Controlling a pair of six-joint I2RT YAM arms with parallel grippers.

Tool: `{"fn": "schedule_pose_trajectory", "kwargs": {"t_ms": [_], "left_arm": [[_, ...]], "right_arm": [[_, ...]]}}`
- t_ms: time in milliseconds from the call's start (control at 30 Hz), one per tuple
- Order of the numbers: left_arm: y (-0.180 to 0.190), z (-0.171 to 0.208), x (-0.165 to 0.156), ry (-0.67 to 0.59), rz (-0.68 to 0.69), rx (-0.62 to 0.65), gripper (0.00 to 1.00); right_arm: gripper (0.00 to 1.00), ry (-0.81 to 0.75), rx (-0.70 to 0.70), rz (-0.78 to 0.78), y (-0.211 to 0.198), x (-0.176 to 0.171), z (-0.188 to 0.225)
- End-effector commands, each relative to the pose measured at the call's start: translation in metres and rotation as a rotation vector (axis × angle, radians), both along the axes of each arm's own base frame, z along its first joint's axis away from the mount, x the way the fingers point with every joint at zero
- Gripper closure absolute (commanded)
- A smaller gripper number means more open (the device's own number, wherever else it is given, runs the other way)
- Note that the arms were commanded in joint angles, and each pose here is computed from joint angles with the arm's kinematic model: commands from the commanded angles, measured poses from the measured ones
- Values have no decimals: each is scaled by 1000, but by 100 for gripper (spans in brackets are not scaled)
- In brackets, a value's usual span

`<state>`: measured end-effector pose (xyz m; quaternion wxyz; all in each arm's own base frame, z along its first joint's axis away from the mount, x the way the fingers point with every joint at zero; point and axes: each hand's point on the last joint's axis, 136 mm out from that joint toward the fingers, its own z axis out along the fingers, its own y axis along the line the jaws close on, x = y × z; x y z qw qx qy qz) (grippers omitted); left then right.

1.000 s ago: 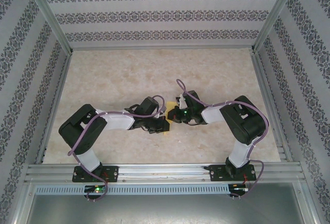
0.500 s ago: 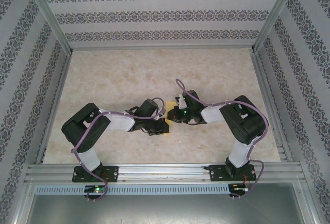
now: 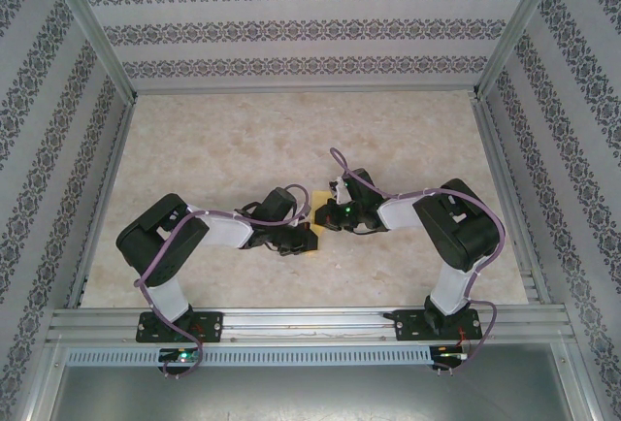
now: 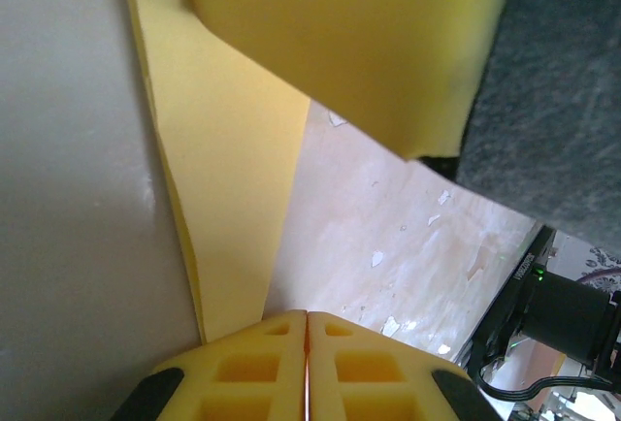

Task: Fold a paper plane with a square sheet of paper (fold left side to right side)
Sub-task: Fold the wing for the fifth time at the center of the table.

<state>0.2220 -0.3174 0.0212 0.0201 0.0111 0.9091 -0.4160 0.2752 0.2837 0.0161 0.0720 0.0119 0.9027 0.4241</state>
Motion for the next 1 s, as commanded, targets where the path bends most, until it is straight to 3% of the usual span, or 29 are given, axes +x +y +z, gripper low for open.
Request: {"fn": "schedule_pose_trajectory", "kwargs": {"t_ms": [0,700,967], "left_arm": [[7,-13,-10,53,4,18,91],[20,-17,-41,71,-10,88,91],[12,26,-26,-16,-3,13,91]], "right_arm": [[100,108,-168,-6,-24,-23,-49],[100,118,-190,-4,-26,-25,-51],[100,112,-185,0,-25,-24,-48]]}}
